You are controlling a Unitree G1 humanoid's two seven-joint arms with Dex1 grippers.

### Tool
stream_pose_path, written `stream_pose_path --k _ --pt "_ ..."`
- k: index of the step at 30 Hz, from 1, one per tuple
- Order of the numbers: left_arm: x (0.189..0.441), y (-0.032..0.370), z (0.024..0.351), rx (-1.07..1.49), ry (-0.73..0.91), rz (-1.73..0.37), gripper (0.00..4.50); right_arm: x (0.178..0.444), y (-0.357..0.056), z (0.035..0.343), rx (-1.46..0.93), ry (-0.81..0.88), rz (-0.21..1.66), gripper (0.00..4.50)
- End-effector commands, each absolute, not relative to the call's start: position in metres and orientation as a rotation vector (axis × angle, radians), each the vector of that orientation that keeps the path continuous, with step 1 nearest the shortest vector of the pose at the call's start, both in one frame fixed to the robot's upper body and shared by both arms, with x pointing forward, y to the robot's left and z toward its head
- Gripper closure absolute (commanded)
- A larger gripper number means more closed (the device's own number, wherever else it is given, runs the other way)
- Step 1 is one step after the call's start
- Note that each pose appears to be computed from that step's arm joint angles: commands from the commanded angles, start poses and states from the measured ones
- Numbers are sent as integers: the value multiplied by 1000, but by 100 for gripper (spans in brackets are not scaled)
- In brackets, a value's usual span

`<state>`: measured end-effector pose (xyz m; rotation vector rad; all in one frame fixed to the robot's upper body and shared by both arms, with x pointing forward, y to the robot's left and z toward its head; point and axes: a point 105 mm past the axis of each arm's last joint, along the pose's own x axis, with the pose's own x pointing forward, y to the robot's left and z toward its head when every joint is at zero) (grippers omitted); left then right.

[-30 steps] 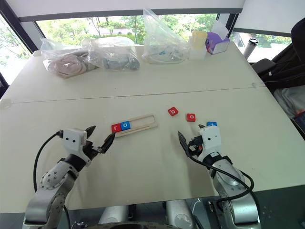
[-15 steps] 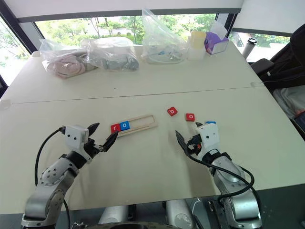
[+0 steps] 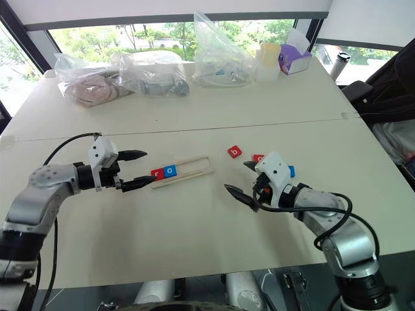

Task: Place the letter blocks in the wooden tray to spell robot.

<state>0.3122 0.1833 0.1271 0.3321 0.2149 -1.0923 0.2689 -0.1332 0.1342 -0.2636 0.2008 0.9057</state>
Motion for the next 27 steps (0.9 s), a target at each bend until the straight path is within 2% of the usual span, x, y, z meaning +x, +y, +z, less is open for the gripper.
stream_pose_path --k 1,16,27 --pt "316 184 125 376 247 -1186 0 261 -126 151 -324 170 1000 6" --pt "344 169 102 459 257 -1276 0 259 -126 159 -370 148 977 6" --pt "340 169 80 499 285 -1266 0 257 -126 159 -376 141 962 6"
